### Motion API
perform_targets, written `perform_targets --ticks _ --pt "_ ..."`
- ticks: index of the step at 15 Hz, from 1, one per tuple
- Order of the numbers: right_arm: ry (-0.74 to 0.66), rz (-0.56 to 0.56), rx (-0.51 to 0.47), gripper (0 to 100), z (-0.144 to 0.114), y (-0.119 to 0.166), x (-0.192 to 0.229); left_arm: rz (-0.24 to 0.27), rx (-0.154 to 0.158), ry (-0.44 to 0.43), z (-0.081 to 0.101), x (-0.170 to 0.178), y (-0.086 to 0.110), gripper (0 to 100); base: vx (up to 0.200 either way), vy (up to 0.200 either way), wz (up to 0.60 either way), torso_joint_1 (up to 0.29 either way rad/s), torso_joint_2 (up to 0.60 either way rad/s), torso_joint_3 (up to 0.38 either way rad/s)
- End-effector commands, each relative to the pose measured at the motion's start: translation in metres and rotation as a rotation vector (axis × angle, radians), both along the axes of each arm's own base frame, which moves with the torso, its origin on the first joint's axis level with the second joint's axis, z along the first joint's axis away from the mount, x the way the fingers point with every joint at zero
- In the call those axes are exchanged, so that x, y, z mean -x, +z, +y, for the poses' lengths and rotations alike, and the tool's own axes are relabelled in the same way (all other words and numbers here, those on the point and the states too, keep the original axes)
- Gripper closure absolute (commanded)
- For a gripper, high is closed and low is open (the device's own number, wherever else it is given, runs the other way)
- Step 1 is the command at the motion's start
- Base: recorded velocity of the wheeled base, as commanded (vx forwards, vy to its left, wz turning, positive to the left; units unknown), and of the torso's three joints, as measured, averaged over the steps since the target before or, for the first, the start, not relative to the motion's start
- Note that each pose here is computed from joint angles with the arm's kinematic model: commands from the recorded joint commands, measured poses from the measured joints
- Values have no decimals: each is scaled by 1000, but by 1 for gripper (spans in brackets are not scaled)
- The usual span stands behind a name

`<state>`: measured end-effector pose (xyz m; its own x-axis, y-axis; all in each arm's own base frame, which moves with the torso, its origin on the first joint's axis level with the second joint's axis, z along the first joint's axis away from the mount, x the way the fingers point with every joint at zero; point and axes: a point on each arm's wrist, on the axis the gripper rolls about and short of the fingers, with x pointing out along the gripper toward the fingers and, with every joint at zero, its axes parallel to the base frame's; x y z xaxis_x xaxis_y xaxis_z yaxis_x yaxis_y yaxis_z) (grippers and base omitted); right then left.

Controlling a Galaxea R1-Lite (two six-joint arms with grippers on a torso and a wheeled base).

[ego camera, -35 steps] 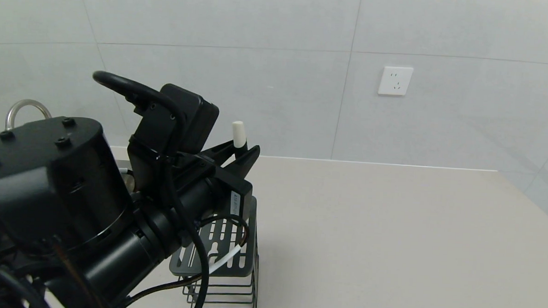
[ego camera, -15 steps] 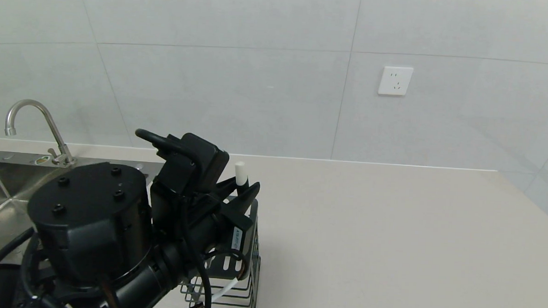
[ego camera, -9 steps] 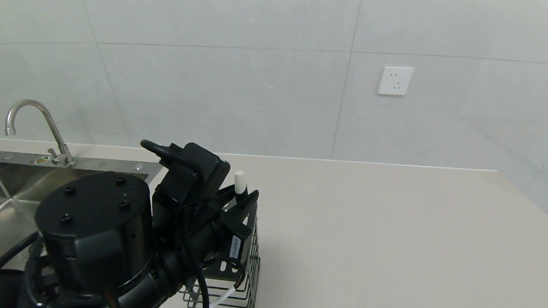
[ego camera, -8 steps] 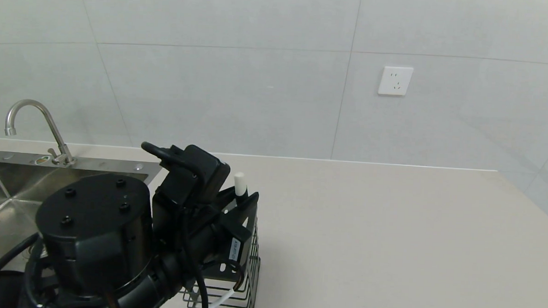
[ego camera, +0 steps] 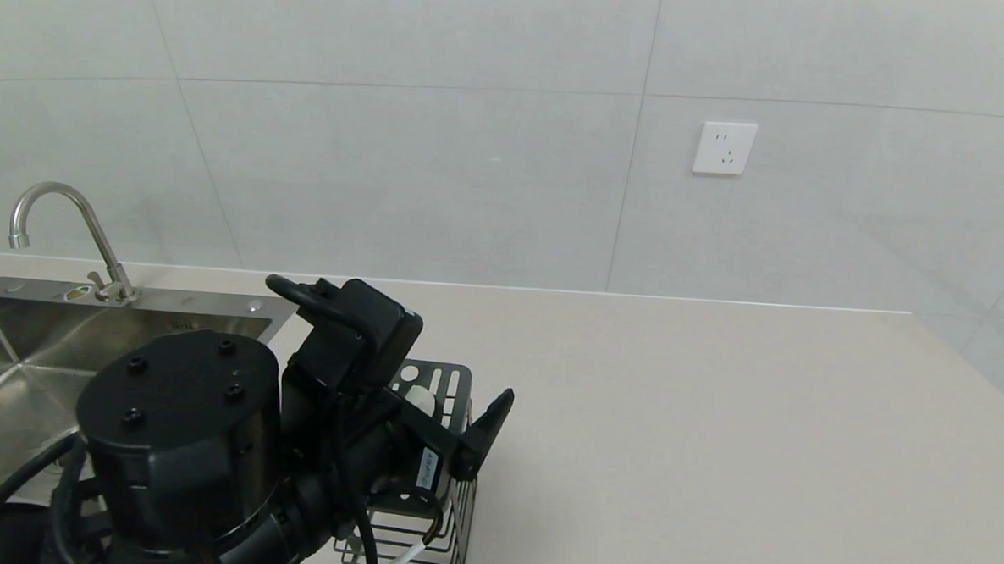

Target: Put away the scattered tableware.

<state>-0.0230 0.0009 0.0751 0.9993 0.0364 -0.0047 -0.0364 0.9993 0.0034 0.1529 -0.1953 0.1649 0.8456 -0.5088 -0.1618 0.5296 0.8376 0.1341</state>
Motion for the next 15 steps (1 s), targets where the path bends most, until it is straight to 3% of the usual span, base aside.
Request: perform_targets --ticks 1,4,5,6,8,10,12,15 --pt "0 1 0 100 0 0 0 -3 1 -18 3 -3 1 0 0 0 0 0 0 0" --pt "0 1 0 100 0 0 0 -65 11 -133 8 -3 12 0 0 0 0 0 0 0" --pt "0 1 0 100 0 0 0 -147 -5 -188 19 -11 20 0 0 0 0 0 0 0" --pt "0 2 -1 100 0 0 0 -167 -10 -211 23 -14 21 0 0 0 0 0 0 0" --pt "0 1 0 100 0 0 0 -238 -18 -347 36 -20 26 0 0 0 0 0 0 0" --pt "0 2 -1 100 0 0 0 -256 -11 -400 38 -19 30 0 0 0 0 0 0 0" --pt "0 2 -1 100 0 0 0 -277 7 -517 45 -15 33 0 0 0 0 0 0 0" --pt "0 2 -1 100 0 0 0 -305 32 -571 52 -10 40 0 0 0 0 0 0 0"
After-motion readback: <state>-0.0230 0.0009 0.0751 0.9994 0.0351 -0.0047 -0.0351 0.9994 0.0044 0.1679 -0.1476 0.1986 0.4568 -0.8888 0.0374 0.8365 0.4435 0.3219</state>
